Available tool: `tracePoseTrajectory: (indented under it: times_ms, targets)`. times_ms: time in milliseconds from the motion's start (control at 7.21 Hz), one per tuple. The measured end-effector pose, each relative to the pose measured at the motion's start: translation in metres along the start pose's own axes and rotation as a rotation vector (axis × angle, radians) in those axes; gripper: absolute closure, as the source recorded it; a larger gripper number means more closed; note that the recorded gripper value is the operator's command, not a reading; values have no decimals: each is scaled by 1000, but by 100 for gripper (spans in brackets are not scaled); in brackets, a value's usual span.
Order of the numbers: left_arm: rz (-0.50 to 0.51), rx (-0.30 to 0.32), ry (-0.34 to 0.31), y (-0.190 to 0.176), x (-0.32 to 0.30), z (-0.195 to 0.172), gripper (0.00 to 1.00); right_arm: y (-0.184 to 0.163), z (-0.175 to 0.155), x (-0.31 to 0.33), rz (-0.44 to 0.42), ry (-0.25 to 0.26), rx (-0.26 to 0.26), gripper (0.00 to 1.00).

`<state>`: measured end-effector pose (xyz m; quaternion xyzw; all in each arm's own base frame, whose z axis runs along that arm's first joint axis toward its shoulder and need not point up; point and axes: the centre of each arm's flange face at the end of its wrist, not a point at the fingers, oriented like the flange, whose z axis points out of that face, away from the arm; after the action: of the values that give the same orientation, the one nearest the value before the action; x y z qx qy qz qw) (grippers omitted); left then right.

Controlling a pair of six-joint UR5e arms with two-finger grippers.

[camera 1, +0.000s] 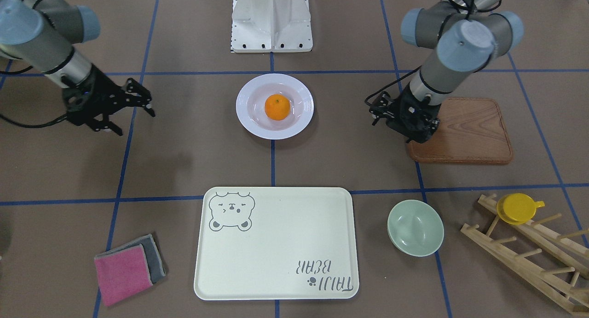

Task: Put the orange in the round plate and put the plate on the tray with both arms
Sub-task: 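Raise the left arm away while the right gripper reaches toward the plate, then grip the plate rim nearest the robot with the right gripper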

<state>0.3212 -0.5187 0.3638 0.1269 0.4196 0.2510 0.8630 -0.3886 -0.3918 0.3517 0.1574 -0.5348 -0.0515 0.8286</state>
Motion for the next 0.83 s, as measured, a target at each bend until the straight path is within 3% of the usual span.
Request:
tracePoseTrajectory:
  times_ms: [277,555,832]
  targets:
    - [24,-2,-18,7,-37,-9,1,58,28,-72,256,-171,210,0]
    - [29,1,-21,8,-41,-12,1,118,43,-118,529,-286,386,0]
    - [29,6,-20,6,-39,-14,1,138,42,-130,689,-349,450,0]
